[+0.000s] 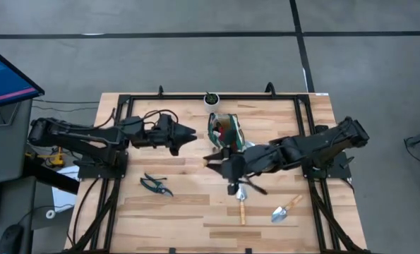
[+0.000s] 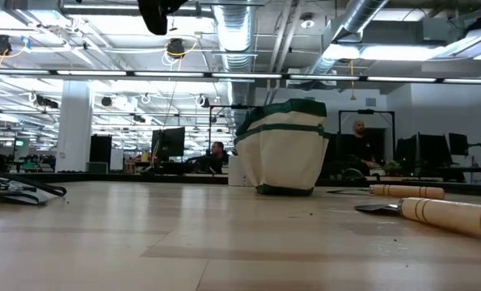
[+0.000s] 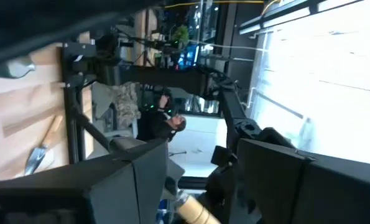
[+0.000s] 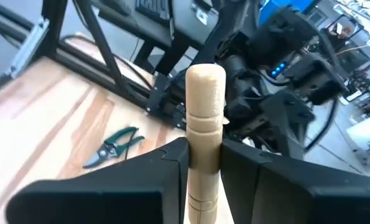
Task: Pick & Place Garden tools in Gardening bag
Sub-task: Put the brown trowel into the green gardening bag
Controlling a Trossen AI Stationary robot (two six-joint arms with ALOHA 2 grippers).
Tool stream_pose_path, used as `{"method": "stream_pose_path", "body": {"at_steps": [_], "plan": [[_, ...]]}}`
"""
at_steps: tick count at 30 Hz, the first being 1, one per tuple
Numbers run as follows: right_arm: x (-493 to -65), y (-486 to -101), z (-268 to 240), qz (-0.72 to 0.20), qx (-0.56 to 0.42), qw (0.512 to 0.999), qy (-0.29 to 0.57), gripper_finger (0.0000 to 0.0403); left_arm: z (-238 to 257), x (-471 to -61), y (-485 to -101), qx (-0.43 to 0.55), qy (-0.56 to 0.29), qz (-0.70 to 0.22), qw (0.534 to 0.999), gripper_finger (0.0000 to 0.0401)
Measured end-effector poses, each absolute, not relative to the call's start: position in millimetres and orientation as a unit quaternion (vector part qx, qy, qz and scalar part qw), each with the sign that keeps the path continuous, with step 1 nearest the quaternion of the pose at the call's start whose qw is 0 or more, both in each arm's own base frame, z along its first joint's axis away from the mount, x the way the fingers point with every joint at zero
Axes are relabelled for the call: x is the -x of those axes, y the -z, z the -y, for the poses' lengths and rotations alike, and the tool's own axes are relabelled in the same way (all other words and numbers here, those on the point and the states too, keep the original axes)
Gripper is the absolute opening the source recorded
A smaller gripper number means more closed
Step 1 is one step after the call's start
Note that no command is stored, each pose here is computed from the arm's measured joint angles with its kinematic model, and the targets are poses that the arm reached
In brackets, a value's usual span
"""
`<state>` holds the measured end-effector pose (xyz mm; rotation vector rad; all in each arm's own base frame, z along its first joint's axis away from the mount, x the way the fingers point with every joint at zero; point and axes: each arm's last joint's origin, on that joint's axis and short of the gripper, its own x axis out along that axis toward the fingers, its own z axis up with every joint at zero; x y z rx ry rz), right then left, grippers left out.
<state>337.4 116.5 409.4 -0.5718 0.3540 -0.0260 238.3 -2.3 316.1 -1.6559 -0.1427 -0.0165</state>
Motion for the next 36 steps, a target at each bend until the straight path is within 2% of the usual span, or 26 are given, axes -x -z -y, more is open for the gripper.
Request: {"method": "stream_pose_path", "body": {"at_steps": [6, 21, 28, 36], "plan": [[-312.6, -423.9, -113.4, -0.180, 0.243, 0.953, 0.012, 0.0058, -2.2, -233.5, -320.9, 0.712, 0.012, 0.079, 0.698, 0.0186], [-223.5, -462.2, -91.8, -0.143, 0.140, 0.979, 0.030, 0.0058, -13.7, -192.8, -353.8, 0.572, 0.039, 0.153, 0.805, 0.0186], [-182.1, -456.5, -80.0, -0.120, 0.089, 0.987, 0.065, 0.0059, -11.8, -162.6, -372.0, 0.487, 0.053, 0.204, 0.847, 0.0186], [-156.4, -432.6, -73.9, -0.078, 0.054, 0.992, 0.083, 0.0062, -10.2, -137.4, -383.7, 0.375, 0.044, 0.248, 0.892, 0.0186]]}}
